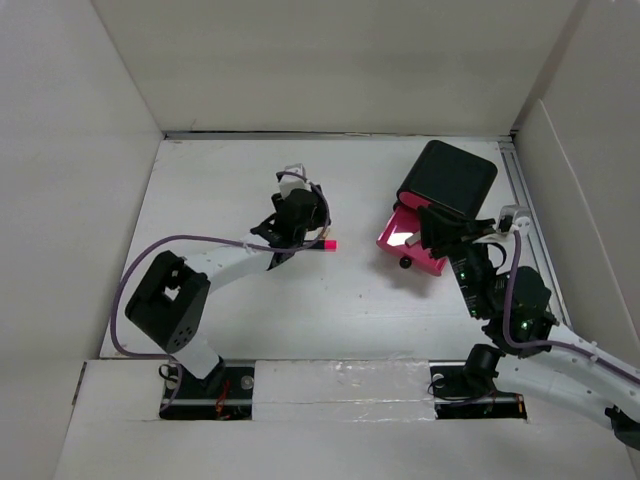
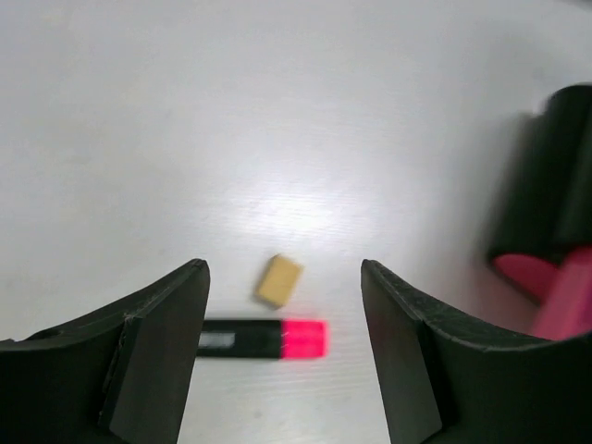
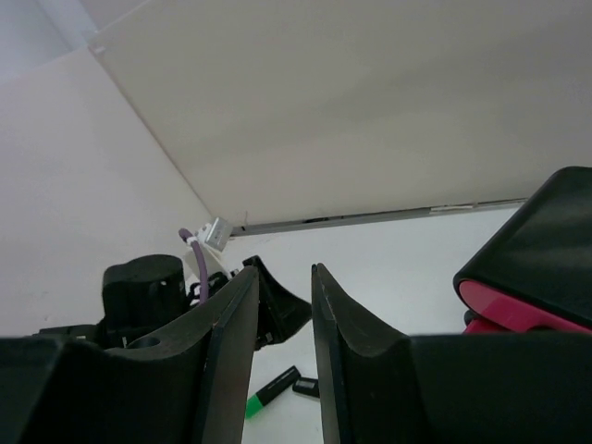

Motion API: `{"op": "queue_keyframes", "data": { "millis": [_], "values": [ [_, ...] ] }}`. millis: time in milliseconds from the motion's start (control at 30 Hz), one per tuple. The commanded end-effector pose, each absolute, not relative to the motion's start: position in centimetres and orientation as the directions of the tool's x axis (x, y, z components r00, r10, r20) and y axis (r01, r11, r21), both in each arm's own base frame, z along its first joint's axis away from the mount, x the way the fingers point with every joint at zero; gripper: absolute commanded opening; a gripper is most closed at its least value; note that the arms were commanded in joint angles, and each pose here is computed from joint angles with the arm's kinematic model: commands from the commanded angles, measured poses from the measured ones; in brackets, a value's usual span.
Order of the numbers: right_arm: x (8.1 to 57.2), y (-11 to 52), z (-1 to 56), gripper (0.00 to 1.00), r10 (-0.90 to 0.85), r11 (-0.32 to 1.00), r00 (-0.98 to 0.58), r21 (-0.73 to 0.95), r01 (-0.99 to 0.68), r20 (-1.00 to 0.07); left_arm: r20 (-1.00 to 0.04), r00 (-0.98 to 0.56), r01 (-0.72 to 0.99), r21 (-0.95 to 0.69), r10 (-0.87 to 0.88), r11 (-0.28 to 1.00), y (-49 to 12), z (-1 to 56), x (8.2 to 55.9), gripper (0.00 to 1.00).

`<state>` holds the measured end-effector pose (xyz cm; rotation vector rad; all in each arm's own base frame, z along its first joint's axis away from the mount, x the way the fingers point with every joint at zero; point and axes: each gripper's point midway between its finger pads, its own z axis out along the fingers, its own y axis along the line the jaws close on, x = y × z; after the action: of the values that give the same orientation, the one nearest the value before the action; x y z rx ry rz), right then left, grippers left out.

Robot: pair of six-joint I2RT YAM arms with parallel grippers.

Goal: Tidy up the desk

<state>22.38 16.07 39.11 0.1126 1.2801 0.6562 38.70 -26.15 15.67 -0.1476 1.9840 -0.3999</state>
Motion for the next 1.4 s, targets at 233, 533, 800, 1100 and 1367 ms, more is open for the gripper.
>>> {"op": "queue_keyframes", "data": {
  "millis": [233,533,800,1100,1367],
  "values": [
    [22.4,16.9,40.4,0.35,0.527,0.796,0.129,0.435,-0.42,-0.84,-0.825,-0.556,0.14,-0.211,-0.099,0.967,-26.9,9.3,38.1,0.62],
    [22.6,16.9,40.1,0.35,0.521,0.803,0.131,0.432,-0.41,-0.843,-0.817,-0.577,0.112,-0.078,0.001,0.991,-27.0,6.7,40.3,0.6],
    [22.7,17.0,40.1,0.36,0.519,0.805,0.133,0.431,-0.407,-0.845,-0.794,-0.606,0.114,-0.029,0.046,0.993,-27.3,4.1,41.0,0.46],
    [23.1,17.1,39.7,0.36,0.513,0.814,0.132,0.432,-0.389,-0.848,-0.799,-0.601,0.119,-0.046,0.034,0.992,-27.4,4.9,40.9,0.02],
    [23.3,17.5,39.4,0.35,0.507,0.816,0.125,0.427,-0.391,-0.853,-0.87,-0.472,0.262,-0.293,-0.142,0.92,-31.0,15.4,40.1,0.0]
  ]
}}
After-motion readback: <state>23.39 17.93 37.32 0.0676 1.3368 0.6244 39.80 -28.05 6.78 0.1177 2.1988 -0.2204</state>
